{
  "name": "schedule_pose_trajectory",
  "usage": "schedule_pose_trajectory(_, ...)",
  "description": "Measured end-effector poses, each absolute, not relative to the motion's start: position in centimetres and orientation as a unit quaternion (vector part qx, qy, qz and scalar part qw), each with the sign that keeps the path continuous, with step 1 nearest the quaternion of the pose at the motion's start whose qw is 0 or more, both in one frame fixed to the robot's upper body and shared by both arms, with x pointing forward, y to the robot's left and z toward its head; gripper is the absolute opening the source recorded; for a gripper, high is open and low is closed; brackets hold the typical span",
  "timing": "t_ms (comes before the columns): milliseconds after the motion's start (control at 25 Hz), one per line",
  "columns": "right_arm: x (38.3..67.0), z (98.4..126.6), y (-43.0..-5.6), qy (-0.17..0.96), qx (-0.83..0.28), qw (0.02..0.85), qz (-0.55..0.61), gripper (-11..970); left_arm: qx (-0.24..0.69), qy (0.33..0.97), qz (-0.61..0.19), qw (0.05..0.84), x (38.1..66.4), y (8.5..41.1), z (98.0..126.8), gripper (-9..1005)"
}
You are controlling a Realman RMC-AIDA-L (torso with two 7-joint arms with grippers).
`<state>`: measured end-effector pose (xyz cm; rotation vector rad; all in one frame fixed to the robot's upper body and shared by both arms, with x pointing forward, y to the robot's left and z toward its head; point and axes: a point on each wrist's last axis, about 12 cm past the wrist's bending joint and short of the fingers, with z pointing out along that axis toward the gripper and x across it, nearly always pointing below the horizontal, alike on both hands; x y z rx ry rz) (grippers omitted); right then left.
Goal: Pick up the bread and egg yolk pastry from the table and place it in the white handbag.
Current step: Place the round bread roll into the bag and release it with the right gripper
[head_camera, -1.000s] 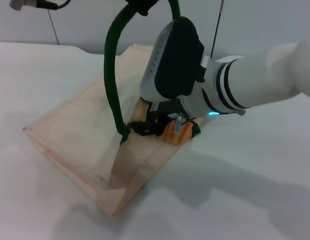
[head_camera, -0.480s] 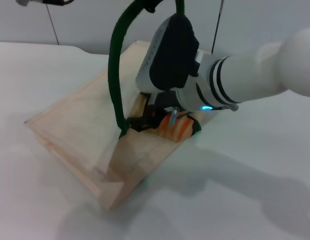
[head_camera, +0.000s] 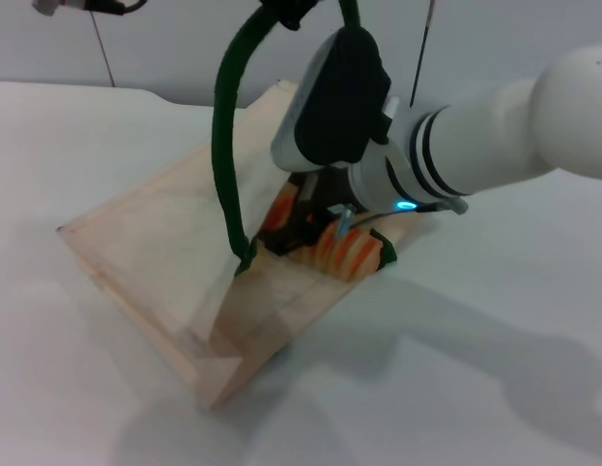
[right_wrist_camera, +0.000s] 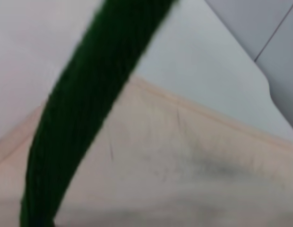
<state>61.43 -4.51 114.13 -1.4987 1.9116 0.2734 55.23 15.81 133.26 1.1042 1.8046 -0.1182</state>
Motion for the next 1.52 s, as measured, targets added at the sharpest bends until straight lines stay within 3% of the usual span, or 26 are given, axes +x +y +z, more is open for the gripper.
schedule_pose_trajectory(640,60.9,113.6,-6.0,0.757,-0.579,0.284,0.102,880,0.422,0.765,-0.023,0.485,55.6,17.7,132.3,146)
schedule_pose_trajectory(1520,61.5,115.6,-13.4,0.812,-0.515,0.274,0.02,879,0.405,0.774,-0.015,0.487,55.9,19.2,131.9,152)
